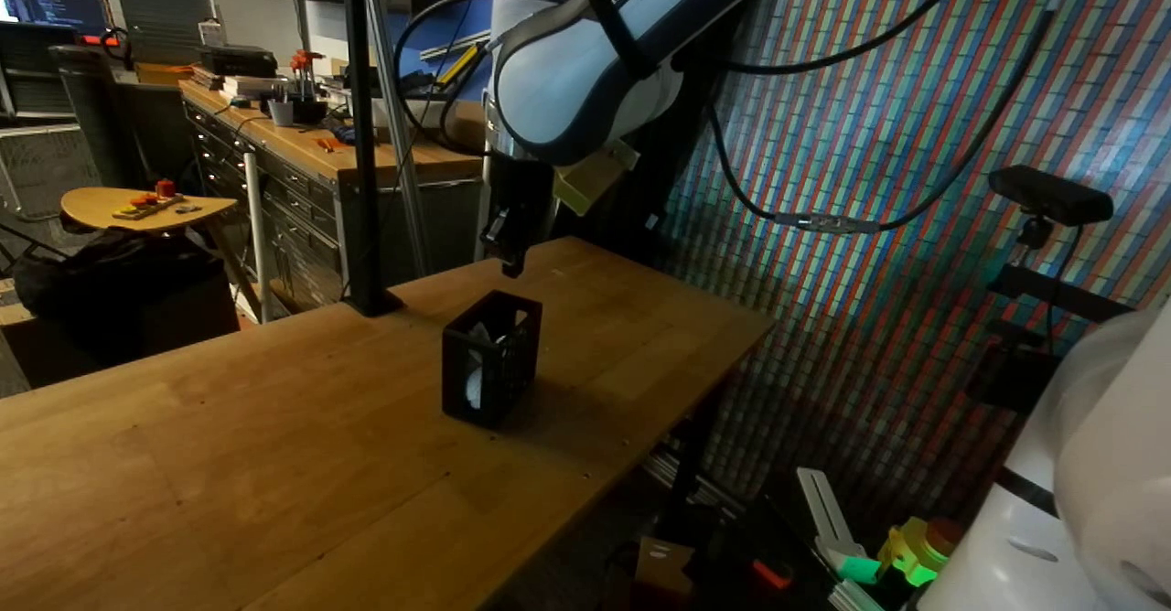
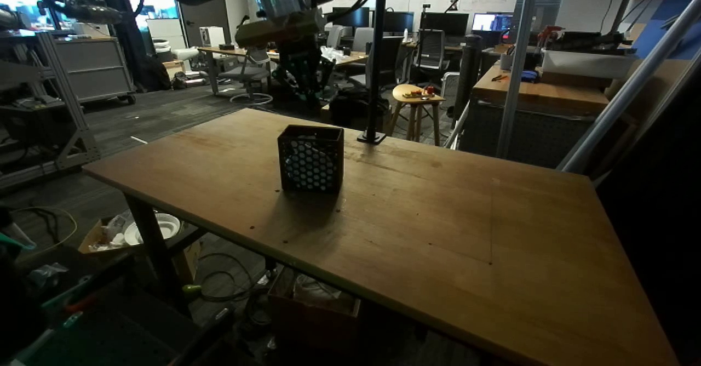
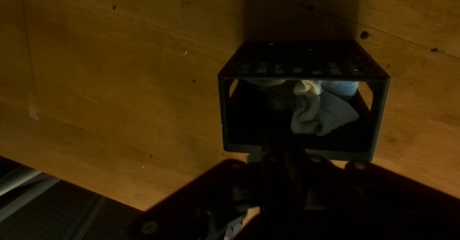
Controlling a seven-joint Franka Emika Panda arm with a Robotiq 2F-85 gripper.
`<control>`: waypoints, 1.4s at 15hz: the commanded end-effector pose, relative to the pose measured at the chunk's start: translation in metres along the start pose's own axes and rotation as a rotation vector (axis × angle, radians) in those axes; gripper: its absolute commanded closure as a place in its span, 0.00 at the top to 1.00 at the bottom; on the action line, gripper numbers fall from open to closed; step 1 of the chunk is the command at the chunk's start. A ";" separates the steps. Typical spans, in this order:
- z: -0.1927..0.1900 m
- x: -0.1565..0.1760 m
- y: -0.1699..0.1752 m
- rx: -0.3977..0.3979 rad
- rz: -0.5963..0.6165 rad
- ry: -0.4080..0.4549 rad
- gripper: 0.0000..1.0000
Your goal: Put the towel in the box
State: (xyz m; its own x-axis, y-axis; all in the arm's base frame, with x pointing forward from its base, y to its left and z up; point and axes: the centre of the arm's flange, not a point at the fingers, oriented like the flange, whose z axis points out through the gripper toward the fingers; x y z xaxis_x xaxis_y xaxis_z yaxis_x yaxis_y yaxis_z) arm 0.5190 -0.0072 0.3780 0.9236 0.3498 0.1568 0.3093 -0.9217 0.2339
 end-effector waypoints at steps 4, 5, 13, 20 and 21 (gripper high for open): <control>0.029 0.001 -0.019 0.029 -0.007 -0.031 0.09; 0.036 0.001 -0.020 0.034 -0.008 -0.041 0.11; 0.066 0.003 -0.016 0.070 -0.005 -0.075 0.11; 0.089 0.015 -0.008 0.105 -0.004 -0.091 0.10; 0.092 0.016 -0.008 0.114 -0.004 -0.092 0.10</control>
State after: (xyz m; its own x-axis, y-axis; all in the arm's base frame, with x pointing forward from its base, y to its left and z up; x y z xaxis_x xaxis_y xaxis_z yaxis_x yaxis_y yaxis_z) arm 0.5354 -0.0038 0.2960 0.9416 0.3329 0.0506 0.3226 -0.9349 0.1478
